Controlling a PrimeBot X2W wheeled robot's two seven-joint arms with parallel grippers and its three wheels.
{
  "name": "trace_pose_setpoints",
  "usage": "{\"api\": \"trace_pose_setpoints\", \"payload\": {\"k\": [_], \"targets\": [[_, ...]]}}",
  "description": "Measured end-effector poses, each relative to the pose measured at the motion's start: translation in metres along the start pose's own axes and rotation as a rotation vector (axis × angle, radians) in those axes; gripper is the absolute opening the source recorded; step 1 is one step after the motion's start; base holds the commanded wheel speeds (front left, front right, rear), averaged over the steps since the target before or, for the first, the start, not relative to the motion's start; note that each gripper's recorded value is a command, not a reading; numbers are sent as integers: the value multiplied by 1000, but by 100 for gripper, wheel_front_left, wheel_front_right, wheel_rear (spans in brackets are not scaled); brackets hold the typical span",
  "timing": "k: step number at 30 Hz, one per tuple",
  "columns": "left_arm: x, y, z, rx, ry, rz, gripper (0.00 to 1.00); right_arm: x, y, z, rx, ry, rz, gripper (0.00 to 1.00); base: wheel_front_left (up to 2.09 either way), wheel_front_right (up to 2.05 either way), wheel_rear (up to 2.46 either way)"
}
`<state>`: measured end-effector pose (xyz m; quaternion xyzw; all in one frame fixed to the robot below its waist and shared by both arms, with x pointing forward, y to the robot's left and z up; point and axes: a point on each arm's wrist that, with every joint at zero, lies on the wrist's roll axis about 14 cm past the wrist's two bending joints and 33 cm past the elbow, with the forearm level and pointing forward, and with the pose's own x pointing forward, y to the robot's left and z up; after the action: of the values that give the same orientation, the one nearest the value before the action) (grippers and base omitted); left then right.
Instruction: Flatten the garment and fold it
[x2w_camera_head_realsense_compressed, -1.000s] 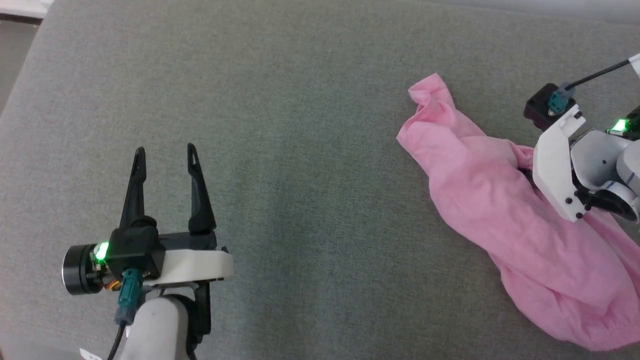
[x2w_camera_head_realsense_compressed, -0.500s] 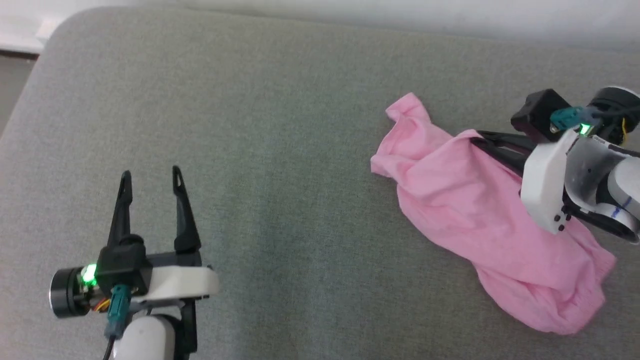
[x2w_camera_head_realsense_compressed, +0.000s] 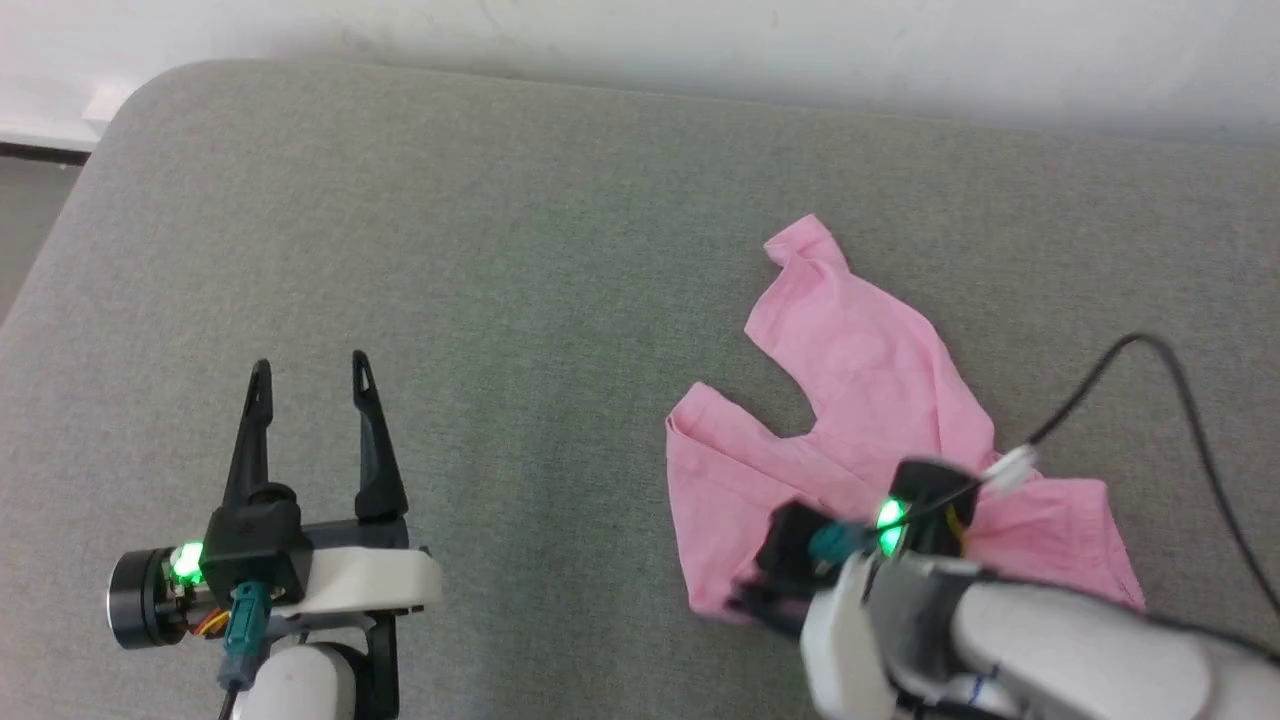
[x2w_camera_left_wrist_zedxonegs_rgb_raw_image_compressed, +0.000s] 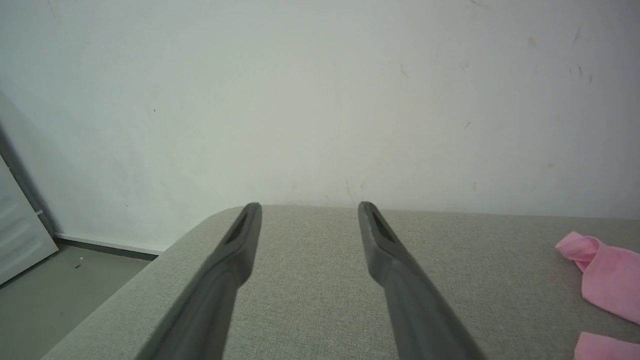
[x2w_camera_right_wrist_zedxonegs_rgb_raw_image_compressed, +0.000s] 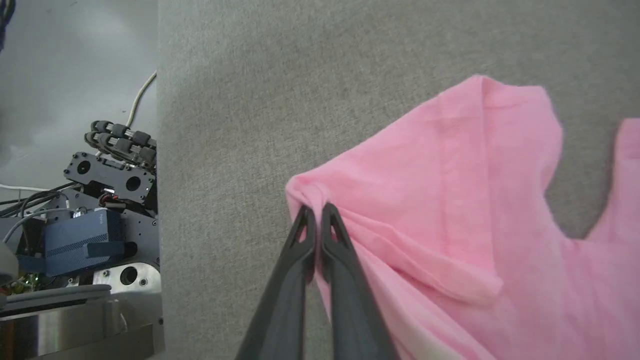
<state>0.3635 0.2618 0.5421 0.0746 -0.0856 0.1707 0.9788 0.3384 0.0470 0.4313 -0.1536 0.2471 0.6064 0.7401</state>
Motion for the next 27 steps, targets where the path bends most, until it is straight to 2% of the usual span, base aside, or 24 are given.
{"api": "trace_pose_setpoints", "payload": {"k": [4, 7, 8, 9, 10, 15, 20, 23, 27], "targets": [[-3, 4, -5, 8, 18, 10, 100, 20, 36, -48, 13, 193, 61, 0, 0, 0, 0], [-5, 6, -9, 11, 31, 11, 100, 25, 57, -58, 23, 238, 102, 0, 0, 0, 0], [-5, 7, -9, 12, 31, 13, 100, 25, 58, -55, 25, 221, 104, 9, 0, 0, 0], [-5, 8, -8, 12, 30, 14, 100, 25, 58, -52, 27, 200, 100, 33, 0, 0, 0], [-5, 8, -8, 12, 29, 14, 100, 25, 55, -48, 21, 177, 90, 100, 0, 0, 0], [-9, 5, -6, 18, 22, -9, 100, 12, 27, -10, -36, -27, -5, 100, 0, 0, 0], [-6, -3, 1, 31, -7, -61, 100, -27, -11, 28, -49, -224, -161, 100, 0, 0, 0], [-3, -11, 6, 43, -29, -103, 100, -65, -41, 50, -50, -360, -304, 100, 0, 0, 0], [8, -27, 17, 59, -74, -189, 100, -129, -83, 72, -40, -588, -563, 100, 0, 0, 0]]}}
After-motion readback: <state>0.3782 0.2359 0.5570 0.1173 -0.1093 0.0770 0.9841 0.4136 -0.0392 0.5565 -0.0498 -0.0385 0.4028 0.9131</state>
